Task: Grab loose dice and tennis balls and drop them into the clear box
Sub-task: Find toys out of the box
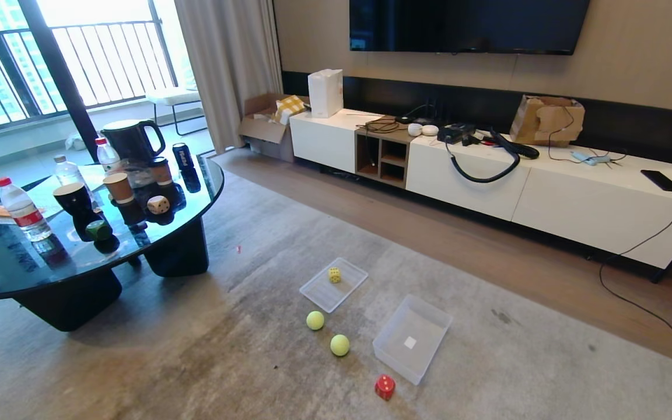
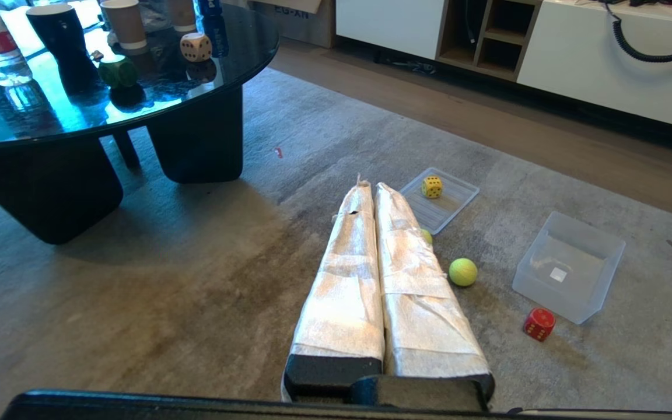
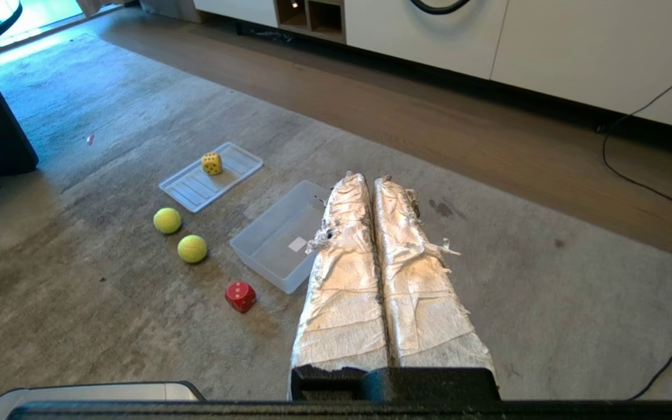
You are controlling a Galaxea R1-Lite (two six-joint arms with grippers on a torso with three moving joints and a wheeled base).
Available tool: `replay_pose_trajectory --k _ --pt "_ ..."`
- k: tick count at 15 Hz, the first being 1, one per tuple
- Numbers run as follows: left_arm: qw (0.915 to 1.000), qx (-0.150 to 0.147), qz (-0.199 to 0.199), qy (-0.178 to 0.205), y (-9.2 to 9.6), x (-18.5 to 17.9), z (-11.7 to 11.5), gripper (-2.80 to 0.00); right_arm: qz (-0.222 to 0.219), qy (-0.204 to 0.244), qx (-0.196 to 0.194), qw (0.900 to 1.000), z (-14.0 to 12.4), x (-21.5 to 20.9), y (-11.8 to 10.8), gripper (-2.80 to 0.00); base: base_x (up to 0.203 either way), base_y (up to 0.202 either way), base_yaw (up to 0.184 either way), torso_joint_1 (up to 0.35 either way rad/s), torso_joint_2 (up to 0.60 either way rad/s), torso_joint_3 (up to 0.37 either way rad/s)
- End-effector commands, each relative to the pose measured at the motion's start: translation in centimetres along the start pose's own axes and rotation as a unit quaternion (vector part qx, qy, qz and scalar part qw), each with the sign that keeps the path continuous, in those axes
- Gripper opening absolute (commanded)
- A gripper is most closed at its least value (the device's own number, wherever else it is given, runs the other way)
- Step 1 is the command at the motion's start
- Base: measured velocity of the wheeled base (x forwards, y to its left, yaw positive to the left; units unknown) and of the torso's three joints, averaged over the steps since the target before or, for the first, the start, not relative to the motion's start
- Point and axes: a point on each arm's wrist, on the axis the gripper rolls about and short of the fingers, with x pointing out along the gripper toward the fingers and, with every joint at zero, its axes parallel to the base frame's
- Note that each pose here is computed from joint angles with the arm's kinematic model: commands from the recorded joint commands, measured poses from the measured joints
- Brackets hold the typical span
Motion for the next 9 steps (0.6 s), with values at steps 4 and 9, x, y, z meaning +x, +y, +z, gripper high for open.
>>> replay_pose_trajectory --k 4,9 --pt "1.0 -0.001 0.0 0.0 0.0 0.0 0.0 -2.8 0.0 0.0 0.0 1.0 -0.01 0.0 0.0 -2.8 0.0 0.0 0.0 0.0 0.0 0.0" --pt "1.0 -0.002 0.0 -0.001 0.0 0.0 0.02 -2.8 0.0 0.0 0.0 1.0 -0.01 0.0 0.0 -2.8 0.0 0.0 0.0 0.003 0.0 -0.026"
